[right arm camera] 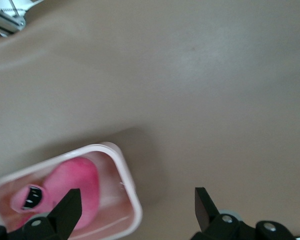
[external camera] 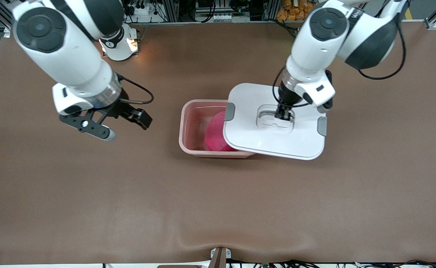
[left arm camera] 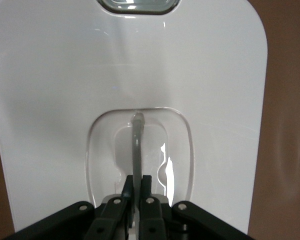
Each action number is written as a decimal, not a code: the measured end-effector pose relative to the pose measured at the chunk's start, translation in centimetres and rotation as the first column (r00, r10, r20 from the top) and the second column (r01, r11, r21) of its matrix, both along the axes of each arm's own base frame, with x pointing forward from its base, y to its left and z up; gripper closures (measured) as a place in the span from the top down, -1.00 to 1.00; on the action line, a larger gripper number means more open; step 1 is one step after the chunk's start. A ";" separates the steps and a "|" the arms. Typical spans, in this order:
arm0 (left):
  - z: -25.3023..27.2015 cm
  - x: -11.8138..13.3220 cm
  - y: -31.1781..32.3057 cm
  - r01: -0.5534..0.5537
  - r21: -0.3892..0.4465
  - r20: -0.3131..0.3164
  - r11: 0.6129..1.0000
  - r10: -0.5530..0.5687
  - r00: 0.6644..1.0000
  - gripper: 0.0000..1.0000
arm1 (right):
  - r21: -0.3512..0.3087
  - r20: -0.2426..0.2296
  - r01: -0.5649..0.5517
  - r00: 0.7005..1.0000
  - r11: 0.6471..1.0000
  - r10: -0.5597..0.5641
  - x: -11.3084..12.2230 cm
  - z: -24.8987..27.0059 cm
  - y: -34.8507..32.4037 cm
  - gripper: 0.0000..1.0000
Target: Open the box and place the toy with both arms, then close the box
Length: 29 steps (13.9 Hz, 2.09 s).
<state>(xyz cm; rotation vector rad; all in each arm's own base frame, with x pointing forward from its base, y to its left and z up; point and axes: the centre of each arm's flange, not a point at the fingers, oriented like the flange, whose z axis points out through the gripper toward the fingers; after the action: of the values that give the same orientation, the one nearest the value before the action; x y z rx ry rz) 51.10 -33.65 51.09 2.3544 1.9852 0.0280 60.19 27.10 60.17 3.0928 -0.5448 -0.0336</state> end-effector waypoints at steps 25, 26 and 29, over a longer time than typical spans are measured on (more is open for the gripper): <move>-8.8 -5.7 -16.5 -0.227 0.072 0.050 0.971 0.223 0.973 -0.86 | 0.030 -0.128 -0.401 0.907 0.916 0.401 -4.2 6.4 -28.0 1.00; -9.3 -5.8 -17.0 -0.223 0.079 0.051 0.972 0.219 0.974 -0.86 | 0.026 -0.121 -0.398 0.909 0.917 0.399 -4.8 6.2 -28.3 1.00; -10.4 -6.0 -17.9 -0.214 0.088 0.049 0.973 0.211 0.976 -0.86 | 0.025 -0.112 -0.401 0.909 0.916 0.401 -6.5 5.4 -29.0 1.00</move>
<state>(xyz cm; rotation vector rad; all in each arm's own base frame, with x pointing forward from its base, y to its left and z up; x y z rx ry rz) 45.09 -51.59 40.69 2.1617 2.2534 0.1797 53.73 -1.95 65.61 3.1091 0.1020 -0.2089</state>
